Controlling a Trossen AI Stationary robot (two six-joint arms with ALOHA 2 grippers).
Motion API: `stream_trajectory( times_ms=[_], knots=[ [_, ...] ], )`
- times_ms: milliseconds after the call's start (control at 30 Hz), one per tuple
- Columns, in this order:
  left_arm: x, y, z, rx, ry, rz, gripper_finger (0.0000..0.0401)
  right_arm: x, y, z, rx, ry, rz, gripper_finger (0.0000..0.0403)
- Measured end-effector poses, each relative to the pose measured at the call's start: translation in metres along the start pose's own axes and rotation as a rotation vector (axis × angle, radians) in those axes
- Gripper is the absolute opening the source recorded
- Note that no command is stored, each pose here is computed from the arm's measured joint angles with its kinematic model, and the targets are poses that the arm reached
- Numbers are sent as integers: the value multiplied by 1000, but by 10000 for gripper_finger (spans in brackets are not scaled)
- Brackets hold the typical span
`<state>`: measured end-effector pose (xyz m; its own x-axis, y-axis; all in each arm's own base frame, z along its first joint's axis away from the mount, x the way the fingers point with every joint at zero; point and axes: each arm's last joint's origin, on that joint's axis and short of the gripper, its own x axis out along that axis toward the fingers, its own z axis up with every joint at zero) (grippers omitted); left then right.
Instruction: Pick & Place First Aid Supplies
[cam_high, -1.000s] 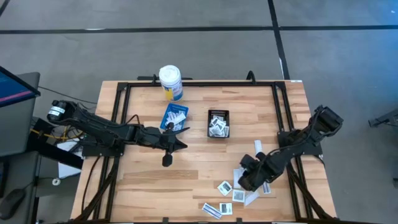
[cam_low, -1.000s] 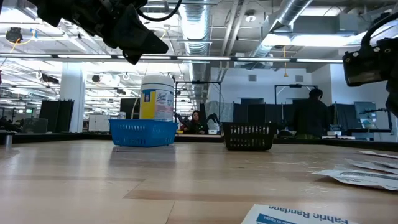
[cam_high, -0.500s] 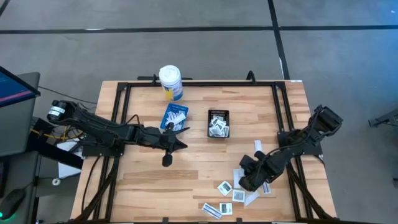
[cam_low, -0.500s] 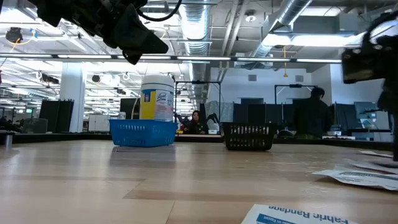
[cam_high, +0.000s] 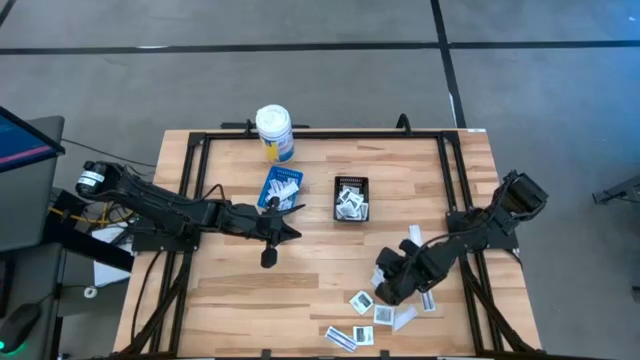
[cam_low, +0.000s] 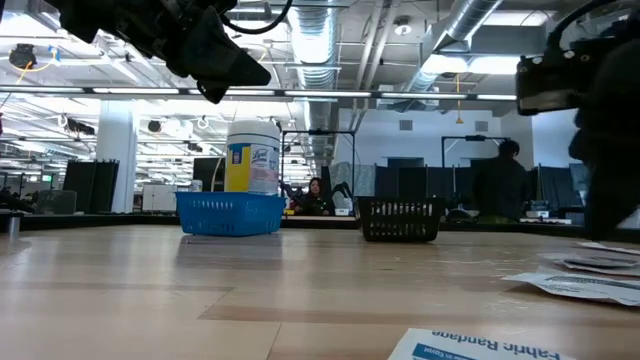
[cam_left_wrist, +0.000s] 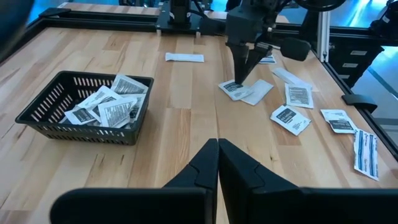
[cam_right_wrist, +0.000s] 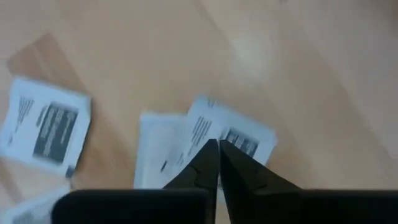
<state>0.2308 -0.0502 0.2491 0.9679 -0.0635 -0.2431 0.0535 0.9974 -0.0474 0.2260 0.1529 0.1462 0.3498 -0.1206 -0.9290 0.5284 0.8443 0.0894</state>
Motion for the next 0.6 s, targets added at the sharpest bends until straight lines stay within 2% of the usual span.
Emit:
stream_trajectory(
  times_ms=[100,233,300,500,600],
  knots=[
    [0,0,0,0,0,0,11,0,-2,-2,11,51,-9,34],
    [0,0,0,0,0,0,11,0,-10,-6,171,80,-91,81],
    [0,0,0,0,0,0,11,1,-13,-7,211,84,-113,107],
    [0,0,0,0,1,0,11,12,-2,-6,243,63,-53,182],
    [0,0,-1,1,4,0,11,24,-1,-9,221,58,-97,209]
  ],
)
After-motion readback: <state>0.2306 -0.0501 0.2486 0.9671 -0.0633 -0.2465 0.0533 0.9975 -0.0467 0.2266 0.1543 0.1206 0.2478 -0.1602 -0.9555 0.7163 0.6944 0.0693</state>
